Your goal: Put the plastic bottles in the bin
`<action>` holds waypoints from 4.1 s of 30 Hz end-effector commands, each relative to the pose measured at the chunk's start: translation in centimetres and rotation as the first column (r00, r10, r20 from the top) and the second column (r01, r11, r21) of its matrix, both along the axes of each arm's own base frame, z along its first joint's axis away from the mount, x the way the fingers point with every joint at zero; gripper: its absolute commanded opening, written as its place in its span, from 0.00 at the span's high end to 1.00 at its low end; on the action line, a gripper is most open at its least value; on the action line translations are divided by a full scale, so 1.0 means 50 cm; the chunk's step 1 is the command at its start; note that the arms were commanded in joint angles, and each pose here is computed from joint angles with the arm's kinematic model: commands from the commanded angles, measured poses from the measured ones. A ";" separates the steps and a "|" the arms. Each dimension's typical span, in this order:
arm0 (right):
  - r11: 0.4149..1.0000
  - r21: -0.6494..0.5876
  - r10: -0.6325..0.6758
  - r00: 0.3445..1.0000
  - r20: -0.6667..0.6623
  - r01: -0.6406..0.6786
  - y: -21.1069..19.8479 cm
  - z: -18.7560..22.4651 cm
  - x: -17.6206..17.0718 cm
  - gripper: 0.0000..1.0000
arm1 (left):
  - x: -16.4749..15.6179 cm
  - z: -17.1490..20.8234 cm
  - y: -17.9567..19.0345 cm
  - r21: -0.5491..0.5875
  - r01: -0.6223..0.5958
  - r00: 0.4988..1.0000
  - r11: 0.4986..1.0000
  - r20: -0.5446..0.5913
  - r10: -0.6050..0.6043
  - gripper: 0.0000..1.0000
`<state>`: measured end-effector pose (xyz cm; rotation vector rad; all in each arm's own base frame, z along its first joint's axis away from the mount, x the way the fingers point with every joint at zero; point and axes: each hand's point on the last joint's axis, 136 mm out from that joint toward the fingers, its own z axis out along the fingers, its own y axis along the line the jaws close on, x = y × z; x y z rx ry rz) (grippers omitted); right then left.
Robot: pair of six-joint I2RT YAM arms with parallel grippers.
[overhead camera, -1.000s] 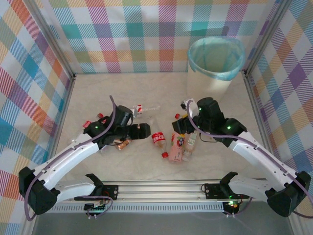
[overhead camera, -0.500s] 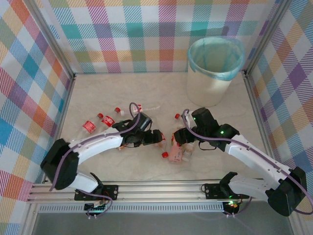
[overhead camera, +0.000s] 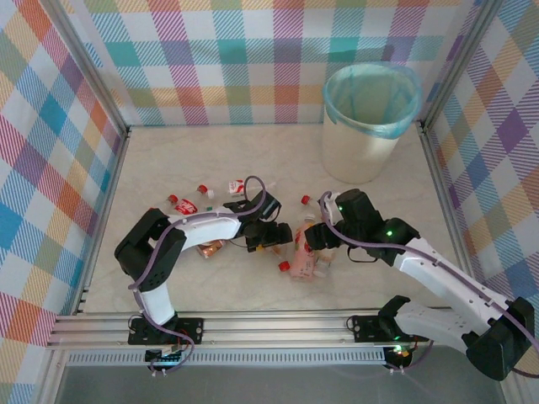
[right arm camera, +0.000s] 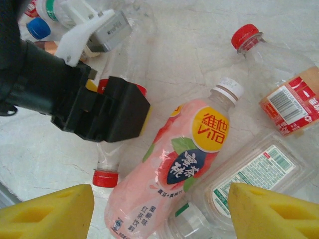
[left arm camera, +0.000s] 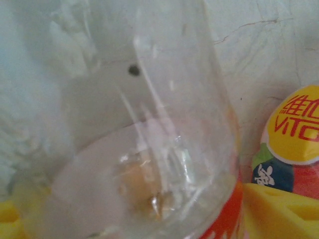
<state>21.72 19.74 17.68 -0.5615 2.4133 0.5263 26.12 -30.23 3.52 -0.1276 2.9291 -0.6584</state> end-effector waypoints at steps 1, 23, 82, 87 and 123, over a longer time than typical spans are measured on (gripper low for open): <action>1.000 -0.020 0.008 1.000 0.007 -0.008 -0.009 -0.007 -0.009 0.28 | -0.006 -0.016 -0.019 -0.012 0.015 0.999 1.000 -0.033 -0.016 0.21; 0.990 0.138 0.010 0.978 0.208 -0.040 0.050 0.203 0.055 0.31 | -0.089 0.194 0.017 -0.022 0.323 0.933 0.946 0.176 -0.314 0.37; 0.988 0.141 -0.149 0.624 0.767 0.062 0.033 0.723 0.256 0.50 | 0.016 0.781 -0.018 0.021 0.460 0.230 0.887 0.963 -0.142 0.05; 0.966 0.142 -0.234 0.498 0.835 0.216 -0.045 0.791 0.327 0.52 | 0.086 0.814 -0.100 -0.079 0.466 0.289 0.881 0.955 -0.067 0.08; 0.783 -0.011 -0.508 0.650 0.565 0.622 -0.218 0.496 0.543 0.48 | 0.380 0.637 -0.280 -0.255 0.287 0.686 0.923 0.728 -0.011 0.16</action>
